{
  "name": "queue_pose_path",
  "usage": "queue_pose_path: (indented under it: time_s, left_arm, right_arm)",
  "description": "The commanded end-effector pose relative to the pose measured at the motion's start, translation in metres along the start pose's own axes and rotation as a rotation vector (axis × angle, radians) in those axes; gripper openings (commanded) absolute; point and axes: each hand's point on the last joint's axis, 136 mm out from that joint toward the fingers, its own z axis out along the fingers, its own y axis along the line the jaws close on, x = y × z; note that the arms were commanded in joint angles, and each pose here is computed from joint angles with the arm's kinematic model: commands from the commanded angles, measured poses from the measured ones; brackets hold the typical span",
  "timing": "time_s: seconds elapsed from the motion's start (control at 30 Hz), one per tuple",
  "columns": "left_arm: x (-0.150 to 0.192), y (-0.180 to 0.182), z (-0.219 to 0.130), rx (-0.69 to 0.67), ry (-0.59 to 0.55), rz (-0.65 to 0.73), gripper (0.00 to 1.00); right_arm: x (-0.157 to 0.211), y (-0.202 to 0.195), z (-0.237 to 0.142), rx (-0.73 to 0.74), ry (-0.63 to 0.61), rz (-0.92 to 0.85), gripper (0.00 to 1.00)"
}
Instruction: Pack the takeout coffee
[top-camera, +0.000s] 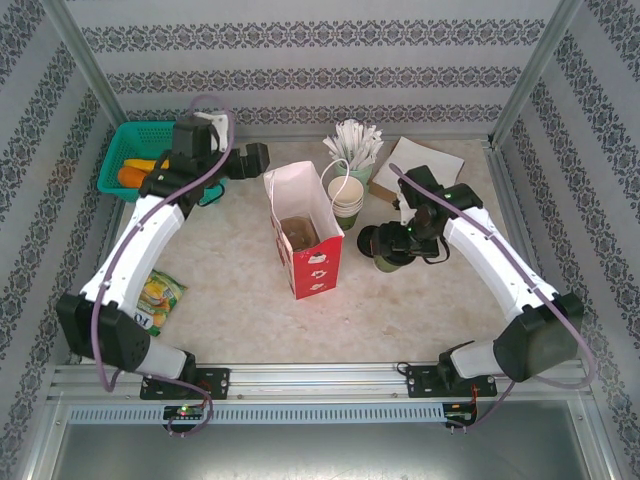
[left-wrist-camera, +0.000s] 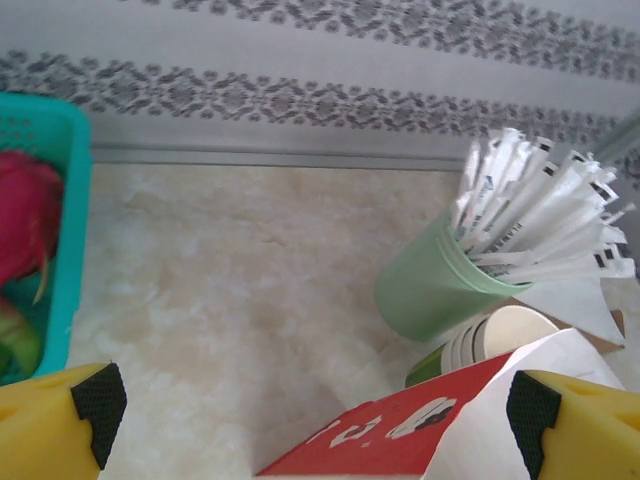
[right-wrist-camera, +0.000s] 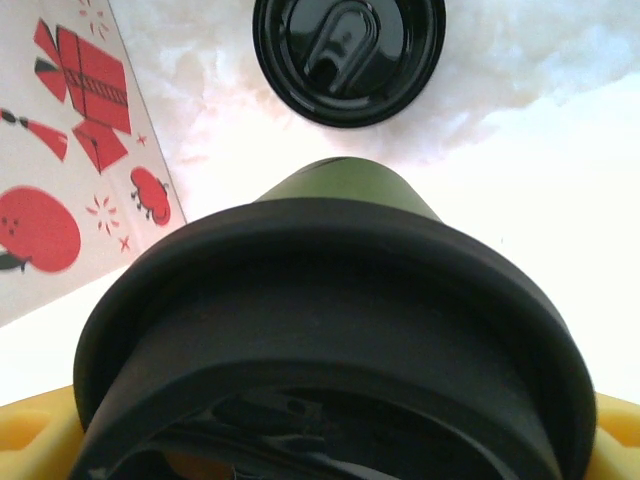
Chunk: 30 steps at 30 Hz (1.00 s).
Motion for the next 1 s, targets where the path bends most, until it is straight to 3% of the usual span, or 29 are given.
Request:
queue_pose_path:
  time_s: [0.0, 0.33, 0.7, 0.77, 0.9, 0.97]
  left_arm:
    - [0.011, -0.019, 0.01, 0.141, 0.109, 0.186, 1.0]
    - [0.037, -0.054, 0.026, 0.383, 0.281, 0.438, 0.97]
    - [0.05, -0.065, 0.058, 0.436, 0.374, 0.549, 0.84]
    - [0.049, -0.068, 0.061, 0.454, 0.376, 0.548, 0.75]
    - [0.049, -0.074, 0.058, 0.489, 0.382, 0.53, 0.41]
    - [0.05, -0.077, 0.053, 0.502, 0.38, 0.512, 0.3]
  right_arm:
    - [0.025, -0.002, -0.014, -0.005, 0.094, -0.012, 0.59]
    - [0.043, -0.002, -0.032, 0.0, 0.14, -0.016, 0.59]
    - [0.044, 0.005, -0.046, -0.004, 0.101, -0.033, 0.59]
    - [0.046, 0.007, -0.049, -0.008, 0.097, -0.036, 0.59]
    - [0.051, 0.011, -0.057, -0.012, 0.083, -0.042, 0.59]
    - [0.052, 0.013, -0.061, -0.02, 0.078, -0.041, 0.59]
